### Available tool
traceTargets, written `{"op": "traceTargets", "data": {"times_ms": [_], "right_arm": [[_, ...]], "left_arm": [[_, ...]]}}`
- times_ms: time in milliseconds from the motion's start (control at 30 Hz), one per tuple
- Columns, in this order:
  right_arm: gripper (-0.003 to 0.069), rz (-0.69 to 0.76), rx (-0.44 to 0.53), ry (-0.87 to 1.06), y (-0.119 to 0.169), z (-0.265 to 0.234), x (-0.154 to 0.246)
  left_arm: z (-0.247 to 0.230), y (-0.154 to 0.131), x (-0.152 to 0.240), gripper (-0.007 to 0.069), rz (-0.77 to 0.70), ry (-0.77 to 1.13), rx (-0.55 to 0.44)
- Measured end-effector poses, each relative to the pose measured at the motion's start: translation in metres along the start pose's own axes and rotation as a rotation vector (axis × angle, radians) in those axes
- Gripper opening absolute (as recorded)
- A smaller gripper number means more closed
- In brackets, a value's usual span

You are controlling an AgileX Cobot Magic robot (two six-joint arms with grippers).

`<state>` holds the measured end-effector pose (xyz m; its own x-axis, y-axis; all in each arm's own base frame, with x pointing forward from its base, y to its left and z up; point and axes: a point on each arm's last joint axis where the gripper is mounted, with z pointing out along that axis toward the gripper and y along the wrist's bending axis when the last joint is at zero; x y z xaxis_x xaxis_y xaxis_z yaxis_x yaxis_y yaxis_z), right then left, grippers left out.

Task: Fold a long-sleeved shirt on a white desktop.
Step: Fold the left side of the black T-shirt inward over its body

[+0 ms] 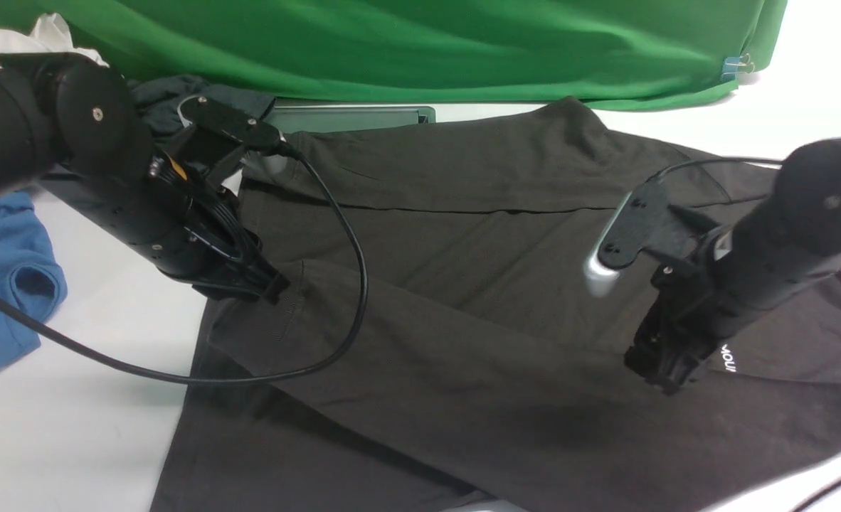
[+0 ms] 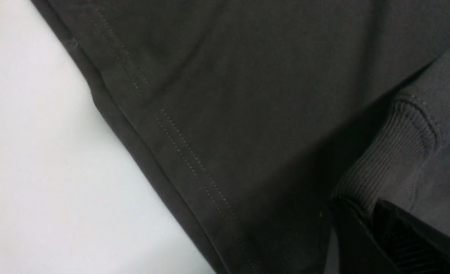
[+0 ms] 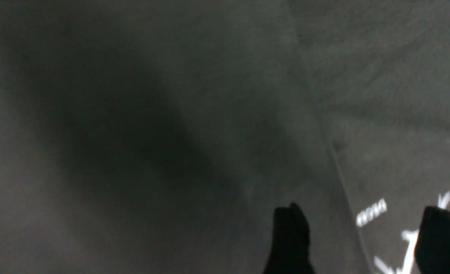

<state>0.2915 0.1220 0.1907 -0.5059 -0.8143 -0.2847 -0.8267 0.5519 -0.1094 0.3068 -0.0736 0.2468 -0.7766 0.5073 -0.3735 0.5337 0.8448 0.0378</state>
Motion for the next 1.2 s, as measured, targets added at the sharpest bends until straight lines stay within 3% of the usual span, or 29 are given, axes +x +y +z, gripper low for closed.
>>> {"op": "traceTargets", "data": {"times_ms": [200,300,567,667,733,1200], "right_arm": [[0.0402,-0.008,-0.008,0.023,-0.004,0.032,0.000],[0.0356,-0.003,-0.019,0.037,-0.004,0.043,0.001],[0.0190,0.018,-0.035,0.045,-0.003,0.043,0.001],[0.0076,0.045,-0.042,0.049,-0.002,0.043,0.001],[0.0041,0.046,-0.041,0.049,-0.002,0.042,0.001],[0.0020,0.099,0.023,-0.022,-0.003,0.004,-0.002]], "left_arm": [[0.000,0.000,0.000,0.0049,-0.001,0.000,0.001],[0.000,0.000,0.000,0.0049,-0.001,0.000,0.001],[0.000,0.000,0.000,0.0049,-0.001,-0.001,0.000],[0.000,0.000,0.000,0.0049,-0.001,-0.001,0.000],[0.000,0.000,0.000,0.0049,0.000,-0.001,0.000],[-0.001,0.002,-0.005,0.0048,0.001,-0.048,-0.021]]}}
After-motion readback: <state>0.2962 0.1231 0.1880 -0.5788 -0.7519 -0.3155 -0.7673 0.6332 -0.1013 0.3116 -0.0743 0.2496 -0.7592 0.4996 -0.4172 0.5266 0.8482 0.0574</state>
